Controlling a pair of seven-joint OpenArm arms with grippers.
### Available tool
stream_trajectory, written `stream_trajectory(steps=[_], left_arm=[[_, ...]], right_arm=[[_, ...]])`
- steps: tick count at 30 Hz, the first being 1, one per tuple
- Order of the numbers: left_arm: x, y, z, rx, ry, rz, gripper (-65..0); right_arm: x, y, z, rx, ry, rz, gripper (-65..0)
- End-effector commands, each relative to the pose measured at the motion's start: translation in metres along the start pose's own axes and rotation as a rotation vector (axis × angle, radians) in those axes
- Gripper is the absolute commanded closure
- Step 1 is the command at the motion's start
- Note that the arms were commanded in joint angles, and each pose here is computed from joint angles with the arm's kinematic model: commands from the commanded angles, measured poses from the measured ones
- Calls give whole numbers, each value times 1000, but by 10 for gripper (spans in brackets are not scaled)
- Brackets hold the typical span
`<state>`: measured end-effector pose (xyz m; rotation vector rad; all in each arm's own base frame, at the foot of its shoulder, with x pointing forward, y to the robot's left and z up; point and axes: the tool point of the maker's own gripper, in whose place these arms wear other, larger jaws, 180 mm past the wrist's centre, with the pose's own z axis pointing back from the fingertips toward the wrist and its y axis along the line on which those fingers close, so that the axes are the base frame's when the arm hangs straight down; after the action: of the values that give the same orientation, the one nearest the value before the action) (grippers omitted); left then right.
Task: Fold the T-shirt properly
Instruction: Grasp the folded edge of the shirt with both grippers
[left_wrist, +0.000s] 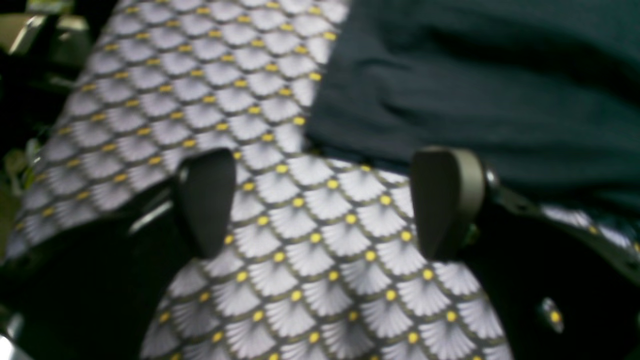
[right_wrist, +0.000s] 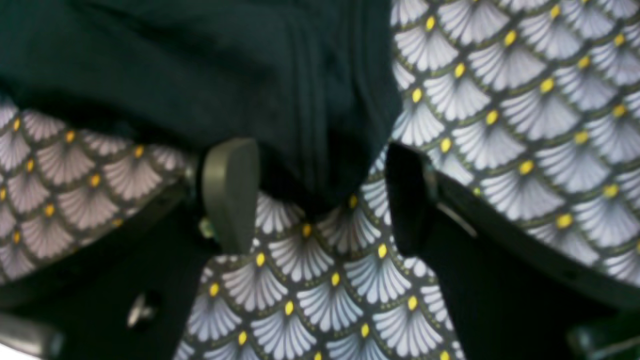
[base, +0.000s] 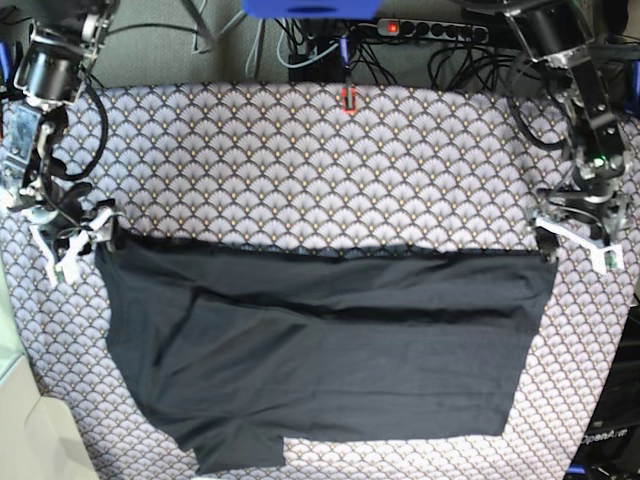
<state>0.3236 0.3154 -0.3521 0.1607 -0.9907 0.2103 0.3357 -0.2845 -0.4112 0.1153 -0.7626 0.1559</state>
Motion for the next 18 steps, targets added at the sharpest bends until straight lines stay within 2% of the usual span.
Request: stream_trajectory(steps=[1, 8, 10, 13, 18], left_arm=[[22, 3, 2, 4, -63, -5, -535], [23, 4, 2, 7, -66, -10, -535], [23, 4, 2, 7, -66, -10, -535], [23, 4, 2, 7, -67, -10, -535], [28, 5, -1, 8, -76, -6, -536]], right_arm=[[17, -11, 5, -14, -50, 13, -410], [5, -14, -5, 1, -56, -43, -409], [5, -14, -6, 4, -70, -54, -385], [5, -13, -7, 6, -85, -63, -285], [17, -14, -8, 5, -102, -57, -63]])
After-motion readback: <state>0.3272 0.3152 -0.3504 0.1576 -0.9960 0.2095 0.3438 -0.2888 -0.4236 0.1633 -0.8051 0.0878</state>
